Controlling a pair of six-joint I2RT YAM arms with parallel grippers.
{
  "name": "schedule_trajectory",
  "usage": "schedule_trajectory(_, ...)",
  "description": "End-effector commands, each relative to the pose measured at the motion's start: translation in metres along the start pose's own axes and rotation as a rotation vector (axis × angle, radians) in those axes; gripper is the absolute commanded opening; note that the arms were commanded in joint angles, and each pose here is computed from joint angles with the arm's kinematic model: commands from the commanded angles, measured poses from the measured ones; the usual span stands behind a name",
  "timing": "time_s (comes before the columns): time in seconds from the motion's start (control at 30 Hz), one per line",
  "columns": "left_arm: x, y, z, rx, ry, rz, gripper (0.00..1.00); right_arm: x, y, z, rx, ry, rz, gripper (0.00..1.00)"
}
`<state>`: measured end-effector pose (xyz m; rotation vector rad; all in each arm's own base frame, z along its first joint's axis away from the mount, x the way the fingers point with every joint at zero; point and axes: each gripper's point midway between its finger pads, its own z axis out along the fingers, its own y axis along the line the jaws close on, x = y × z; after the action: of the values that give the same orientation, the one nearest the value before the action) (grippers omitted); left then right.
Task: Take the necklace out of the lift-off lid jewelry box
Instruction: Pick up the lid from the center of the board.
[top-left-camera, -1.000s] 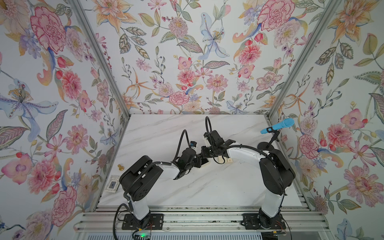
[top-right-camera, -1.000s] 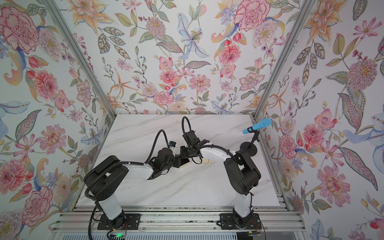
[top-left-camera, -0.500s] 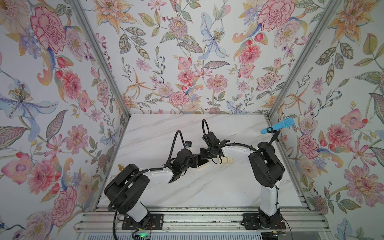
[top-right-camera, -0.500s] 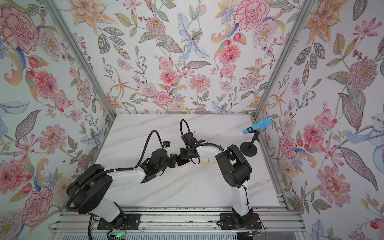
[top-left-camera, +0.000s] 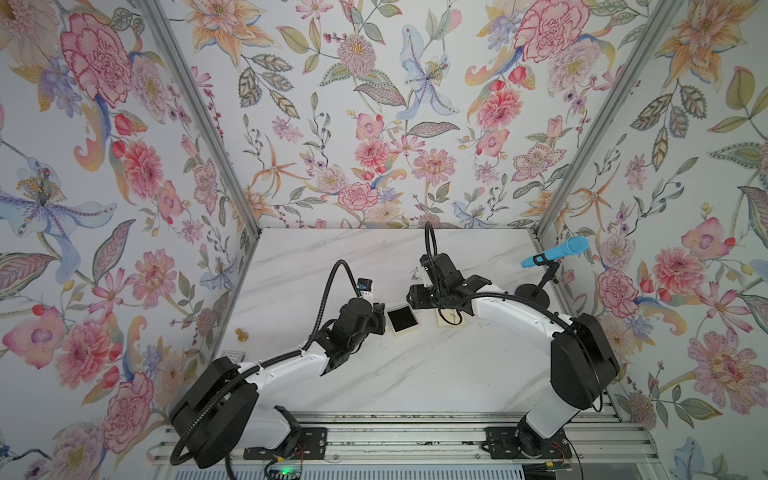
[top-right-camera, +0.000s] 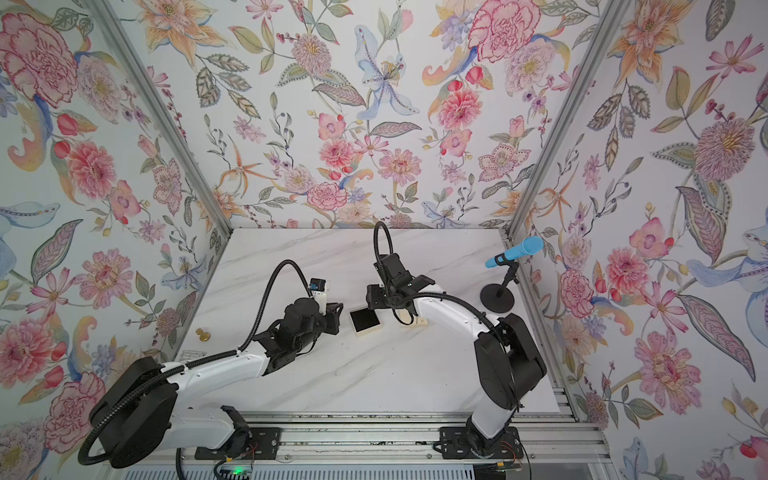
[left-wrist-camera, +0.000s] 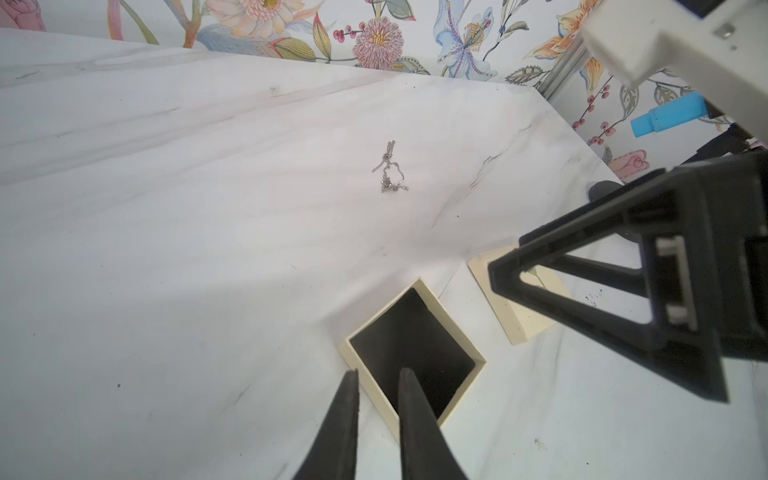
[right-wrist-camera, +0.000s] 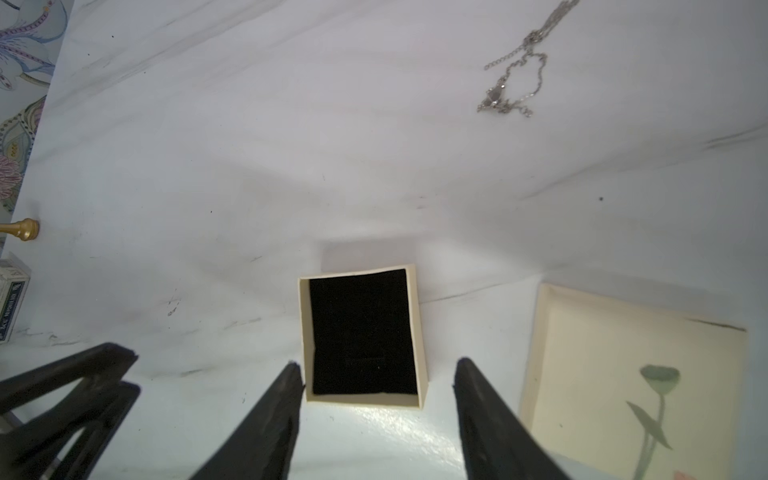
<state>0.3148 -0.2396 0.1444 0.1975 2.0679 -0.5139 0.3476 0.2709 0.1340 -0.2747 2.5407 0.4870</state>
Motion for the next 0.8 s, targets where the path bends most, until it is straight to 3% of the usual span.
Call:
schedule_trajectory(0.0,0.007,0.017,-0.009,-0.053,0.012,0.016,0.28,0.031,-0.048,0.002,0.165,0.091,0.029,0.70)
schedule_trajectory(0.1,0.008,0.018,-0.012,-0.048,0.010,0.022,0.34,0.037,-0.063,0.000,0.227,0.105,0.030,0.80)
schedule_trajectory(0.33,0.006,0.019,-0.015,-0.052,-0.001,0.030,0.35,0.044,-0.088,0.002,0.312,0.123,0.029,1.00)
schedule_trajectory(0.77,0.010,0.022,-0.013,-0.064,0.012,0.031,0.37,0.048,-0.120,0.027,0.389,0.190,0.052,1.00)
